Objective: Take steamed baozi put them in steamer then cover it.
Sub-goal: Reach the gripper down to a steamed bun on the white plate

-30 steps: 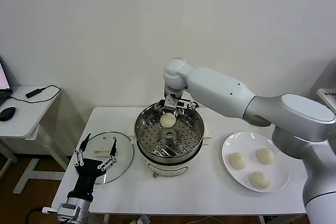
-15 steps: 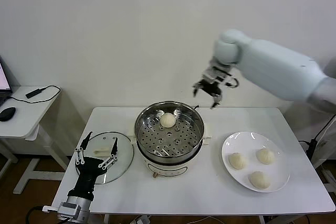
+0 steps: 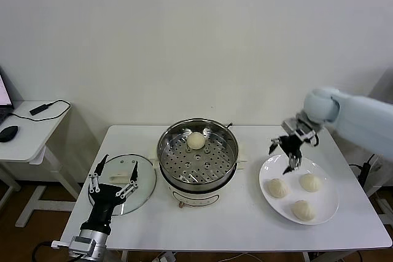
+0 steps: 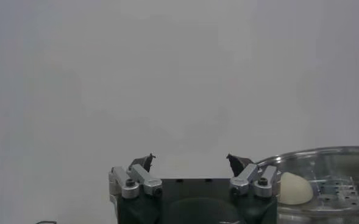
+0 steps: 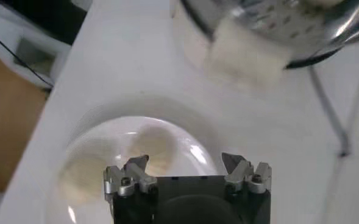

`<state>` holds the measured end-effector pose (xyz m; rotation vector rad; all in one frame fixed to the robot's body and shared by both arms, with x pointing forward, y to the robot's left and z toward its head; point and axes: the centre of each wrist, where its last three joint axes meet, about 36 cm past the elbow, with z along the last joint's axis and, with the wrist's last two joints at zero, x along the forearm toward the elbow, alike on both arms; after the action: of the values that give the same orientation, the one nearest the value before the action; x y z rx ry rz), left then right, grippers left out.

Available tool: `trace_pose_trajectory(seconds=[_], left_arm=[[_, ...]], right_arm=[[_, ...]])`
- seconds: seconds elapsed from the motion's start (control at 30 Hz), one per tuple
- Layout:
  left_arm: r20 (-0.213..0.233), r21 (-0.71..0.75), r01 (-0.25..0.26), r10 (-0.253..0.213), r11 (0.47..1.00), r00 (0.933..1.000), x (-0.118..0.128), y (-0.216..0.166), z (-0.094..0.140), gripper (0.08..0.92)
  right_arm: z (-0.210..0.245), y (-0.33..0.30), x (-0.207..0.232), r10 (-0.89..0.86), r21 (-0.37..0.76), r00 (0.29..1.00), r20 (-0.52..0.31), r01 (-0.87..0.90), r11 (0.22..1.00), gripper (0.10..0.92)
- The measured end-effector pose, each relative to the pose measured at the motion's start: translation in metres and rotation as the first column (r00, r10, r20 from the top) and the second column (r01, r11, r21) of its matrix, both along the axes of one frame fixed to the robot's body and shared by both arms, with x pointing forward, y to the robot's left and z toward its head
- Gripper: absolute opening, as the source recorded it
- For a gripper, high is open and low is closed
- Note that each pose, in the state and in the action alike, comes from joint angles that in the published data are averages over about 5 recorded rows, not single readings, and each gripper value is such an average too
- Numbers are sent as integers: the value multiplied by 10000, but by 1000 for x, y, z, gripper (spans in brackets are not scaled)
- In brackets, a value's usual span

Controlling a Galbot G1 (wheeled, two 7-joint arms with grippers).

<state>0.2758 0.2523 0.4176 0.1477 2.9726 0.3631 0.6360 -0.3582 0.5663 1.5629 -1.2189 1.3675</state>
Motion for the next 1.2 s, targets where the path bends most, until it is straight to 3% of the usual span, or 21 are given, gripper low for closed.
trace_pose_trajectory(seconds=[0.4, 0.87, 1.2], left_arm=[[27, 26, -65, 65, 10000, 10000, -1, 1, 2, 823], [33, 36, -123, 123, 9999, 9999, -2, 2, 2, 823], [53, 50, -166, 166, 9998, 9998, -2, 3, 1, 823]], right_arm=[[-64, -16, -27, -925, 14, 9957, -49, 925, 9957, 823], [-97, -20, -36, -1437, 39, 9890, 351, 1437, 9896, 822], [-105, -23, -40, -1550, 81, 9867, 493, 1548, 9879, 703]])
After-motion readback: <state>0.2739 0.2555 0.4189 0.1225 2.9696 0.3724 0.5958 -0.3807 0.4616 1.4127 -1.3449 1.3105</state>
